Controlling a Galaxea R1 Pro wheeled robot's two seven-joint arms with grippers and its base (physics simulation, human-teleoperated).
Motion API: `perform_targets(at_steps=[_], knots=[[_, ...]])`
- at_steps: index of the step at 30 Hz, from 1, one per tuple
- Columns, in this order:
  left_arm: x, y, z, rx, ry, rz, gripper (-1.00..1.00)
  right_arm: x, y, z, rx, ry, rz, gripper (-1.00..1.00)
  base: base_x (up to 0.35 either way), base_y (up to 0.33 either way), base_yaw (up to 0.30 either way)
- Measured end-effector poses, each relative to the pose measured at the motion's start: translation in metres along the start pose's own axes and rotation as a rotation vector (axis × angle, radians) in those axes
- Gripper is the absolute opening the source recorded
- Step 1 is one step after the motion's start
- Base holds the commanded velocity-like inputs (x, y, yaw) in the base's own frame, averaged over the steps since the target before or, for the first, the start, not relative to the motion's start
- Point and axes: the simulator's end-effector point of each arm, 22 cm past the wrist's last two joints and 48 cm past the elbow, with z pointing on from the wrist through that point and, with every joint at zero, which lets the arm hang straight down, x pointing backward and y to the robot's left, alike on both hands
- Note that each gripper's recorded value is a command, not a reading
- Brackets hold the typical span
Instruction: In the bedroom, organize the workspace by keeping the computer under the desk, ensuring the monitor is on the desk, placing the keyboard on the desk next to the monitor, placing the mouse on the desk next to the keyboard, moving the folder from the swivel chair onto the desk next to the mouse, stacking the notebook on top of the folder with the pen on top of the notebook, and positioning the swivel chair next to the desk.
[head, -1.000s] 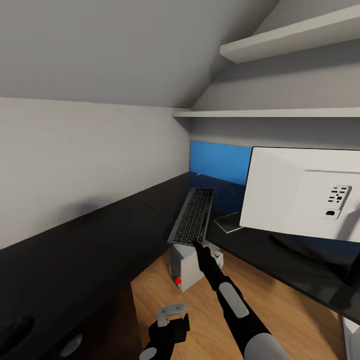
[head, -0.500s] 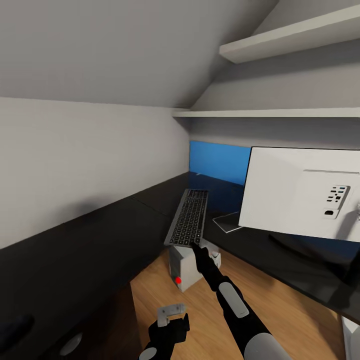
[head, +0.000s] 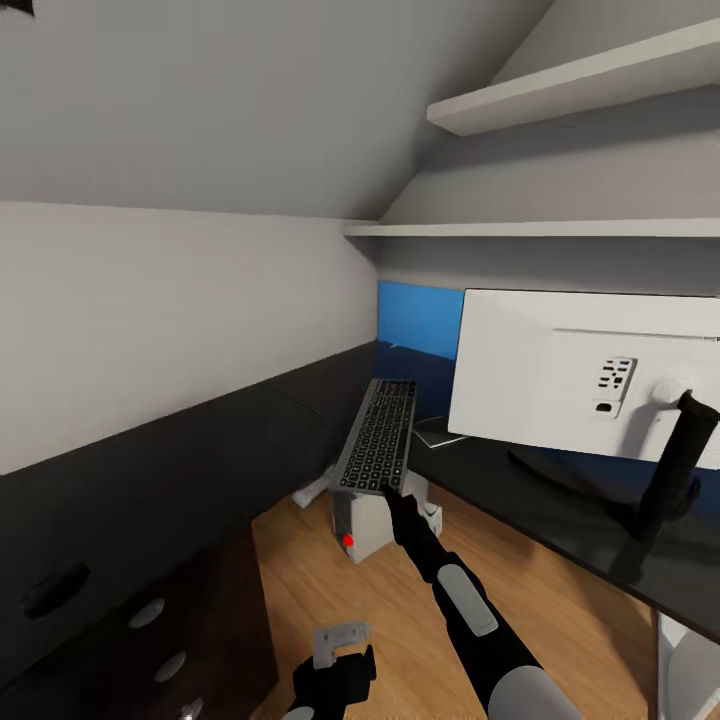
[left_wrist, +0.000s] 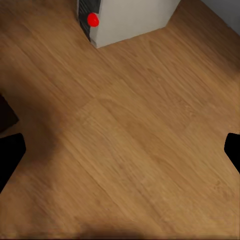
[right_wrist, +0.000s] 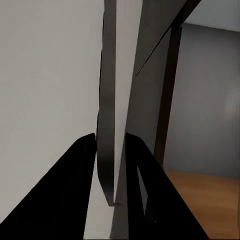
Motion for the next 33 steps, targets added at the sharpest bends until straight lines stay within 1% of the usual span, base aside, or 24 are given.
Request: perform_targets(at_steps=[6, 9, 16, 27, 29, 31, 33], knots=[[0.0, 0.001, 0.0, -0.001, 0.0, 0.002, 1.0, 0.002, 0.0, 0.0, 0.0, 0.009, -0.002, -1.0, -0.259, -0.241, 0.024], [0.0, 0.001, 0.0, -0.002, 0.0, 0.002, 1.0, 0.001, 0.0, 0.0, 0.001, 0.004, -0.001, -1.0, -0.249, -0.236, 0.038], [-0.002, 0.0, -0.001, -0.001, -0.006, 0.003, 1.0, 0.001, 0.002, -0.001, 0.0, 0.002, -0.005, -1.0, -0.226, -0.217, 0.146], [-0.006, 0.001, -0.003, -0.003, -0.016, 0.008, 1.0, 0.002, 0.006, -0.003, -0.005, 0.002, -0.009, -1.0, -0.037, -0.033, 0.189], [-0.008, 0.009, -0.003, -0.014, -0.022, 0.017, 1.0, 0.002, 0.007, -0.004, -0.006, 0.002, -0.01, -1.0, -0.002, -0.002, 0.195], [-0.011, 0.034, 0.001, -0.052, -0.032, 0.044, 1.0, 0.003, 0.007, -0.004, -0.006, 0.003, -0.011, -1.0, -0.001, -0.001, 0.196], [-0.011, 0.052, 0.003, -0.079, -0.033, 0.065, 1.0, 0.003, 0.007, -0.005, -0.005, 0.003, -0.011, -1.0, 0.0, 0.0, 0.199]])
